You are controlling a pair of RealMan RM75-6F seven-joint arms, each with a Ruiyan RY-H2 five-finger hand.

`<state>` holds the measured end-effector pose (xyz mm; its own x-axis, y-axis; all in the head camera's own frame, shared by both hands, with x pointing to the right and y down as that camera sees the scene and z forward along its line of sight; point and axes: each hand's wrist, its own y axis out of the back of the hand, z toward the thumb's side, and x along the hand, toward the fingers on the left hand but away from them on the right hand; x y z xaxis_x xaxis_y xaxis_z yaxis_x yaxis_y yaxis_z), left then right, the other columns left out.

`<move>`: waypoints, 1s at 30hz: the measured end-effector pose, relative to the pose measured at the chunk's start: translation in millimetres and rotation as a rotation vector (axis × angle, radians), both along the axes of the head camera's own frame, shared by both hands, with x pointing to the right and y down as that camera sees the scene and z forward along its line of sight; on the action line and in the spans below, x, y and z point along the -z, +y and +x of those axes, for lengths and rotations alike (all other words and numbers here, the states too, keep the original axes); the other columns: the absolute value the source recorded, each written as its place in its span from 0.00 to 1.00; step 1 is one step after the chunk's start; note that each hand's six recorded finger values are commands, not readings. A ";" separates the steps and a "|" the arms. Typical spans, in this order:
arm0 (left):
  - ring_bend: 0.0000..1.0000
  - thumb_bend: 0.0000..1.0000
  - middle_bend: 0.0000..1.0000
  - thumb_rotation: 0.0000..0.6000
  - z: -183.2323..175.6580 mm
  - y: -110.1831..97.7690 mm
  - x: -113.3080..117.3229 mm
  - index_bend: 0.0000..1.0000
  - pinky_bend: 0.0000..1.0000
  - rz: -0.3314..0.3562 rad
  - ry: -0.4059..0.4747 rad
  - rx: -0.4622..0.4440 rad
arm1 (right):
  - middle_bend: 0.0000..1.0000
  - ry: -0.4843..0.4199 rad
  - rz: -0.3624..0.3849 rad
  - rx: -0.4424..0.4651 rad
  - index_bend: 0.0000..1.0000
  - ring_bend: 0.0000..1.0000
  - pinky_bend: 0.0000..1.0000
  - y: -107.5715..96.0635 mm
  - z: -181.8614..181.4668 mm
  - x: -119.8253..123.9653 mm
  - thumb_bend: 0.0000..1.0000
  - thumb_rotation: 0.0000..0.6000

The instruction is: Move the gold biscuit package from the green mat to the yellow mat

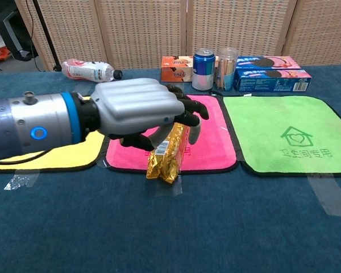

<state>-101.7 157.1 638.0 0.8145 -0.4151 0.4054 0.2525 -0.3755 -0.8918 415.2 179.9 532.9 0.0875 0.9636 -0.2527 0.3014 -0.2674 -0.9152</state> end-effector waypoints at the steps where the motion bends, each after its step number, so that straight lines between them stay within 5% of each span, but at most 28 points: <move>1: 0.18 1.00 0.19 1.00 5.1 -0.9 -5.7 0.39 0.15 0.006 -0.005 -0.001 | 0.00 -0.001 -0.002 -0.002 0.00 0.00 0.00 -0.4 0.6 -0.1 0.00 1.00; 16: 0.19 1.00 0.20 1.00 43.6 -13.5 -58.6 0.41 0.16 0.031 -0.078 0.033 | 0.00 -0.016 -0.002 -0.032 0.00 0.00 0.00 -5.4 9.0 0.9 0.00 1.00; 30: 0.25 1.00 0.29 1.00 26.1 -11.8 -83.4 0.50 0.22 0.031 -0.165 0.012 | 0.00 -0.016 0.001 -0.051 0.00 0.00 0.00 -7.2 14.8 2.2 0.00 1.00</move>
<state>-75.6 145.3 721.4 0.7328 -0.4390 0.5198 0.3919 -0.3521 -0.8500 430.0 172.7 530.6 0.0427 0.9670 -0.2511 0.3295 -0.2508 -0.9102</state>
